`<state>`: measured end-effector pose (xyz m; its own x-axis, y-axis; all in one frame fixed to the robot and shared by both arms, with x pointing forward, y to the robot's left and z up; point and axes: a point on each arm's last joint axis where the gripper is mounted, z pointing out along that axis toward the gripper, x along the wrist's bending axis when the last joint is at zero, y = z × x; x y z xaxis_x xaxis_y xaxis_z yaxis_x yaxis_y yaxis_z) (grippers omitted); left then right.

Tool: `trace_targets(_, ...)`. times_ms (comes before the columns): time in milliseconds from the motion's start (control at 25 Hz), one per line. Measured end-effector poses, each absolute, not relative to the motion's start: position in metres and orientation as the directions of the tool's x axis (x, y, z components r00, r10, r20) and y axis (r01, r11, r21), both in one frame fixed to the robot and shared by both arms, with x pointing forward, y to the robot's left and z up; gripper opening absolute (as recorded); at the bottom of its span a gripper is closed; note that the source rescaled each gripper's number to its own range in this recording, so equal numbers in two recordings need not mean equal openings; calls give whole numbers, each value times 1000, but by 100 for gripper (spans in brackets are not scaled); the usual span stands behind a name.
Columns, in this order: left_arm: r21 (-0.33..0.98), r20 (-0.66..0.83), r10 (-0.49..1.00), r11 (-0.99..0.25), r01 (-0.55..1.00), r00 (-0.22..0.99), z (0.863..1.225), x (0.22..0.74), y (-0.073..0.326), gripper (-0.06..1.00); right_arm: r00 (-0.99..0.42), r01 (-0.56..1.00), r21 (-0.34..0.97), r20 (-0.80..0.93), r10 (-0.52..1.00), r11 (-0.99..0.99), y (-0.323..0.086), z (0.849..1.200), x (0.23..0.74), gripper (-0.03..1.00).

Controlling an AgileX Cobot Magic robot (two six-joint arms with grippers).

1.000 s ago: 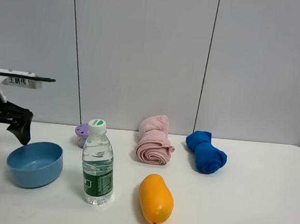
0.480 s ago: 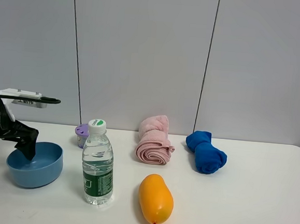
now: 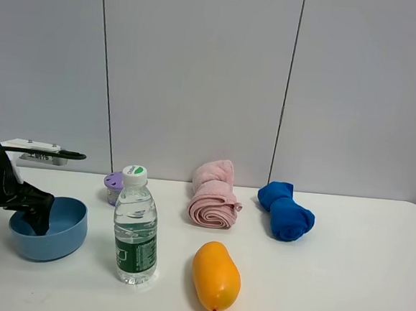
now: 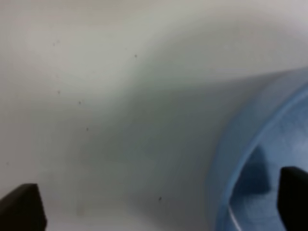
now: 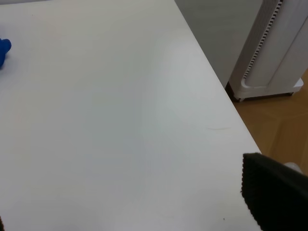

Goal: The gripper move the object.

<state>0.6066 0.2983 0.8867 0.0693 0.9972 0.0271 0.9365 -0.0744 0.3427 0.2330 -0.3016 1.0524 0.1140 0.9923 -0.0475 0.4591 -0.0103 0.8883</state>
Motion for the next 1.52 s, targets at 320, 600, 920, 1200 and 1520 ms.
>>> trace_targets(320, 340, 27, 997, -75, 938, 70, 887, 606, 298, 8, 114, 459, 888, -47, 992, -10, -302, 1052, 233, 100)
trace_targets(600, 358, 28, 997, -74, 931, 68, 914, 601, 298, 0, 114, 459, 888, -47, 992, -10, -302, 1052, 233, 100)
trace_targets(920, 442, 3, 995, -92, 892, 101, 997, 582, 295, 0, 114, 459, 888, -47, 992, -10, -302, 1052, 233, 100)
trace_targets(1200, 463, -10, 976, -187, 866, 215, 1067, 584, 259, 0, 114, 459, 888, -47, 992, -10, -302, 1052, 233, 100)
trace_targets(1520, 555, 2, 910, -346, 756, 415, 1131, 577, 189, 0, 114, 459, 888, -47, 992, -10, -302, 1052, 233, 100)
